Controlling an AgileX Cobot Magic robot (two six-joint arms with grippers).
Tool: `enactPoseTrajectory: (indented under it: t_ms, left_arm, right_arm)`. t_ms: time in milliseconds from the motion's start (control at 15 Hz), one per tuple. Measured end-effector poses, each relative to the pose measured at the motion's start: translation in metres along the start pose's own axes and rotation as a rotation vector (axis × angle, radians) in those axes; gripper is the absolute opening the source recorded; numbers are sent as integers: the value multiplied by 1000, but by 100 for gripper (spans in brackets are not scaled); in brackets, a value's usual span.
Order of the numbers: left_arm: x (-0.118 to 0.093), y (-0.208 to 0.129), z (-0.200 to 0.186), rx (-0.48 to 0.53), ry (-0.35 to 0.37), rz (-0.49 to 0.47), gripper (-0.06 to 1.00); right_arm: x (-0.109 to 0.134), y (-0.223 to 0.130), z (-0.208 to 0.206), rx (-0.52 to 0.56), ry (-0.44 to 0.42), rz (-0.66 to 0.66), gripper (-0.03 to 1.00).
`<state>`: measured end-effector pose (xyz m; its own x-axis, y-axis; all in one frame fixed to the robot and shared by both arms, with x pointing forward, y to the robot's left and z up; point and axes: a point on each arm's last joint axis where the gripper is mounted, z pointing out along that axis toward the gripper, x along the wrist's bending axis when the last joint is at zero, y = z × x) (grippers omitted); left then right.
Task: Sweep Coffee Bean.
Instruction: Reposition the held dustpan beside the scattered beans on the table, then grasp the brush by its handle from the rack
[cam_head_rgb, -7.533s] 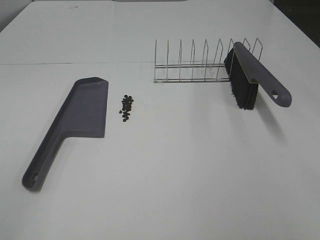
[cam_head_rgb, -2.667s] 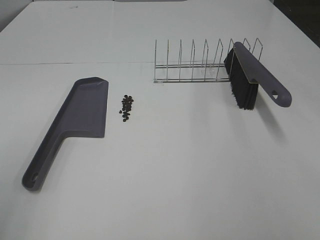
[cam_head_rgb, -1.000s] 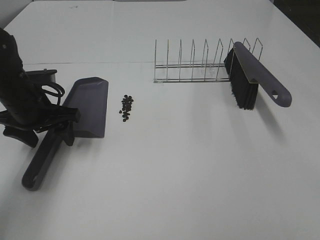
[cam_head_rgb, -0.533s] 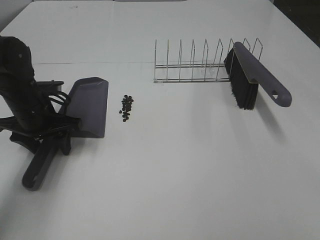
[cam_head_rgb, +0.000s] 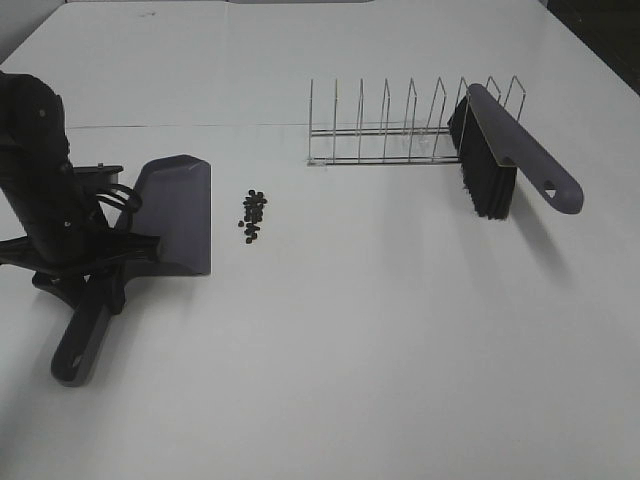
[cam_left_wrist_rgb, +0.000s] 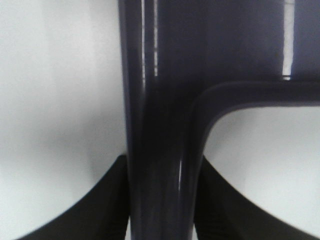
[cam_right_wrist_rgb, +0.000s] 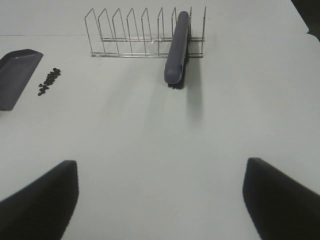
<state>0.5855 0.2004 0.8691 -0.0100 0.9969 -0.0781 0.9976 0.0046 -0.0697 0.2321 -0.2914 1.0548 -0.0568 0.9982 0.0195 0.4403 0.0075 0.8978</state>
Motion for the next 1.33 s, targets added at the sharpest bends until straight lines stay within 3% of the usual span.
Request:
enactPoseTrajectory:
  t_ms: [200, 467, 800, 1067, 1333]
  left_arm:
    - [1, -3, -13, -13, 14, 14, 32]
    - [-1, -9, -64, -149, -5, 25, 32]
    - [-1, -12, -78, -188, -14, 23, 32]
    - [-1, -12, -78, -186, -13, 23, 32]
    - [-1, -12, -78, -191, -13, 24, 32]
  right_arm:
    - [0, 0, 0, 0, 0, 0, 76]
    - [0, 0, 0, 0, 0, 0, 76]
    - [0, 3, 3, 19, 0, 7, 76]
    - [-6, 57, 42, -41, -17, 27, 76]
    - [-11, 108, 85, 6, -26, 36, 76]
